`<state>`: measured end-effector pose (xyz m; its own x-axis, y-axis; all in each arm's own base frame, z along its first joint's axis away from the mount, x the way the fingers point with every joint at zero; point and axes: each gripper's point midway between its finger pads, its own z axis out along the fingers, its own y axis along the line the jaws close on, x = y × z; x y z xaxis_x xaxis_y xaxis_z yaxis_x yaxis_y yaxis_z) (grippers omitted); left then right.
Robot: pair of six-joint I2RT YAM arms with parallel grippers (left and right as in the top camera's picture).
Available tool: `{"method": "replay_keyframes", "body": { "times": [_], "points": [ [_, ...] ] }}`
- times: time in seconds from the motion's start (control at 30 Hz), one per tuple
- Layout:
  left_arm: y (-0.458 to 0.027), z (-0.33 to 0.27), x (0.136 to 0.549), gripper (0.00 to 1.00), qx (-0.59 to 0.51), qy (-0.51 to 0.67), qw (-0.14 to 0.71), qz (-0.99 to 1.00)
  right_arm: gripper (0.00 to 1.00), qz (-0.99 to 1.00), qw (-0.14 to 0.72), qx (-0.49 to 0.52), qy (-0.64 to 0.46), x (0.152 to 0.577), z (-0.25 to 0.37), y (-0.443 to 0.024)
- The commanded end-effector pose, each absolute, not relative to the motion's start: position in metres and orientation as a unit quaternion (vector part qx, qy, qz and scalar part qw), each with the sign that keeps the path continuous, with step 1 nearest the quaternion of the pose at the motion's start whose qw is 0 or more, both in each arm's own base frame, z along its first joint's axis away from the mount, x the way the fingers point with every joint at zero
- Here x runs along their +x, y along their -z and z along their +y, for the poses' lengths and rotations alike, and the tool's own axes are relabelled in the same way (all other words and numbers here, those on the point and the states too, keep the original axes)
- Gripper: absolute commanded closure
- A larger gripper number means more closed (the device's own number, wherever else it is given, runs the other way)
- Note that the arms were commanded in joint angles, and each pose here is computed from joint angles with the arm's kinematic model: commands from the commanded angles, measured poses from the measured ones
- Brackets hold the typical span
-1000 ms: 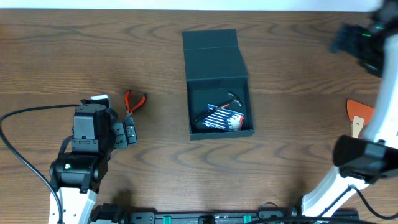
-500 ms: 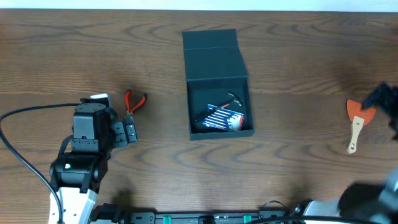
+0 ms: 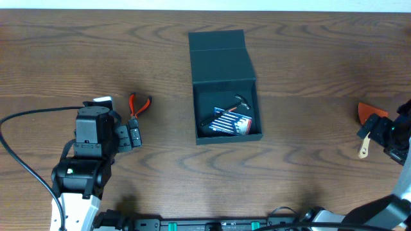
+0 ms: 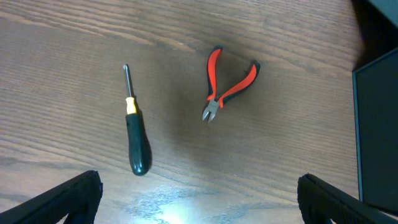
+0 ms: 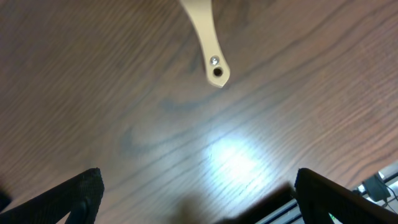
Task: Pack container
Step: 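Move the right gripper to the orange scraper's wooden handle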
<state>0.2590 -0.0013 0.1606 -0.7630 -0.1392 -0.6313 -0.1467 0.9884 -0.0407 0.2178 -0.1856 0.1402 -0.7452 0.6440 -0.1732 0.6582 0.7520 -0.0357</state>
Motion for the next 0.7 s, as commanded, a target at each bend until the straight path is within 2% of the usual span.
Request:
{"method": "replay_keyframes", "body": {
  "times": [0.0, 0.2, 0.47, 0.67],
  "points": [
    [-0.167, 0.001, 0.261, 0.01, -0.080, -0.009, 0.342, 0.936, 0.01, 0.937, 0.076, 0.337, 0.056, 0.220, -0.195, -0.136],
    [-0.167, 0.002, 0.260, 0.01, -0.080, -0.010, 0.341, 0.937, 0.01, 0.935, 0.093, 0.337, 0.064, 0.241, -0.214, -0.119],
    [-0.167, 0.002, 0.261, 0.01, -0.080, -0.010, 0.341, 0.936, 0.01, 0.945, 0.021, 0.323, 0.044, 0.246, -0.222, -0.058],
    [-0.167, 0.002, 0.260, 0.01, -0.080, -0.010, 0.341, 0.937, 0.01, 0.947, 0.008, 0.317, 0.039, 0.253, -0.228, -0.031]
  ]
}}
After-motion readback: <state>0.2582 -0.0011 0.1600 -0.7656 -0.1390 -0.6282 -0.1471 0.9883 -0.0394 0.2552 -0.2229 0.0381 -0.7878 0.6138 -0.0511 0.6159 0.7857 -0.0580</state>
